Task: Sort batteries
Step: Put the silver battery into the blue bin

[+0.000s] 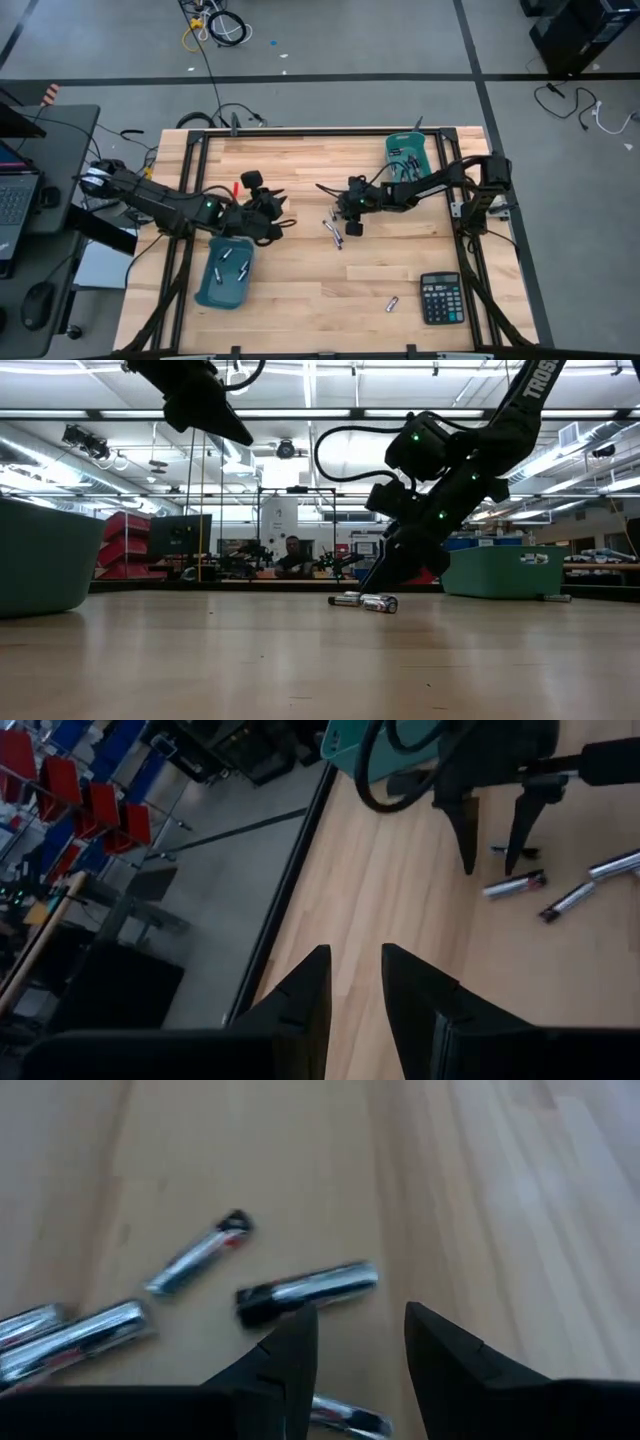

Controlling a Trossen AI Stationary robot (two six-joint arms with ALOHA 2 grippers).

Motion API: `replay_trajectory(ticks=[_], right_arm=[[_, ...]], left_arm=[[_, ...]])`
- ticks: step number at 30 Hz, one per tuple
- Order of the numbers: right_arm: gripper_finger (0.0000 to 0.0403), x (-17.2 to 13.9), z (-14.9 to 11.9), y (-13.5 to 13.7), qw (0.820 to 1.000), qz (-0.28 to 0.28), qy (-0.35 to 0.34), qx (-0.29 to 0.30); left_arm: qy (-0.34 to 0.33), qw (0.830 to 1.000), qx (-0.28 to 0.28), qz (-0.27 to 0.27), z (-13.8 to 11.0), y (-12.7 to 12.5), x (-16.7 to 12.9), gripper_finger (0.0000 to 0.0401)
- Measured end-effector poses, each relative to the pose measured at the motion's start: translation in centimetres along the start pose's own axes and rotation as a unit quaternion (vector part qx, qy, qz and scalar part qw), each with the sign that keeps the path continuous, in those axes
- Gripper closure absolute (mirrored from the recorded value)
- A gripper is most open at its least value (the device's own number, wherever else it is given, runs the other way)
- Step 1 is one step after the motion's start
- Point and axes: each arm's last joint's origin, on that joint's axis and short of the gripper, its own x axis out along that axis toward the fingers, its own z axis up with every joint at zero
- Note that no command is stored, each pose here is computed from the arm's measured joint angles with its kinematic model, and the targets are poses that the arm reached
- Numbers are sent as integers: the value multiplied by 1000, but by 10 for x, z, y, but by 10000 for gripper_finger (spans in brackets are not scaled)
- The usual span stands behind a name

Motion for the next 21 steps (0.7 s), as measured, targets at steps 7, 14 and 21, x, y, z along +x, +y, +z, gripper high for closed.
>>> replay_trajectory(ticks=[7, 14, 21], right_arm=[[265, 0, -2, -13, 999, -20, 2, 28], [267, 0, 14, -20, 987, -24, -21, 157], [269, -5, 32, -9, 964, -11, 81, 253]], left_arm=[[12, 1000, -9, 13, -1, 7, 7, 309], [17, 999, -33, -6, -15, 3, 20, 309], [-26, 999, -40, -27, -41, -12, 37, 309]])
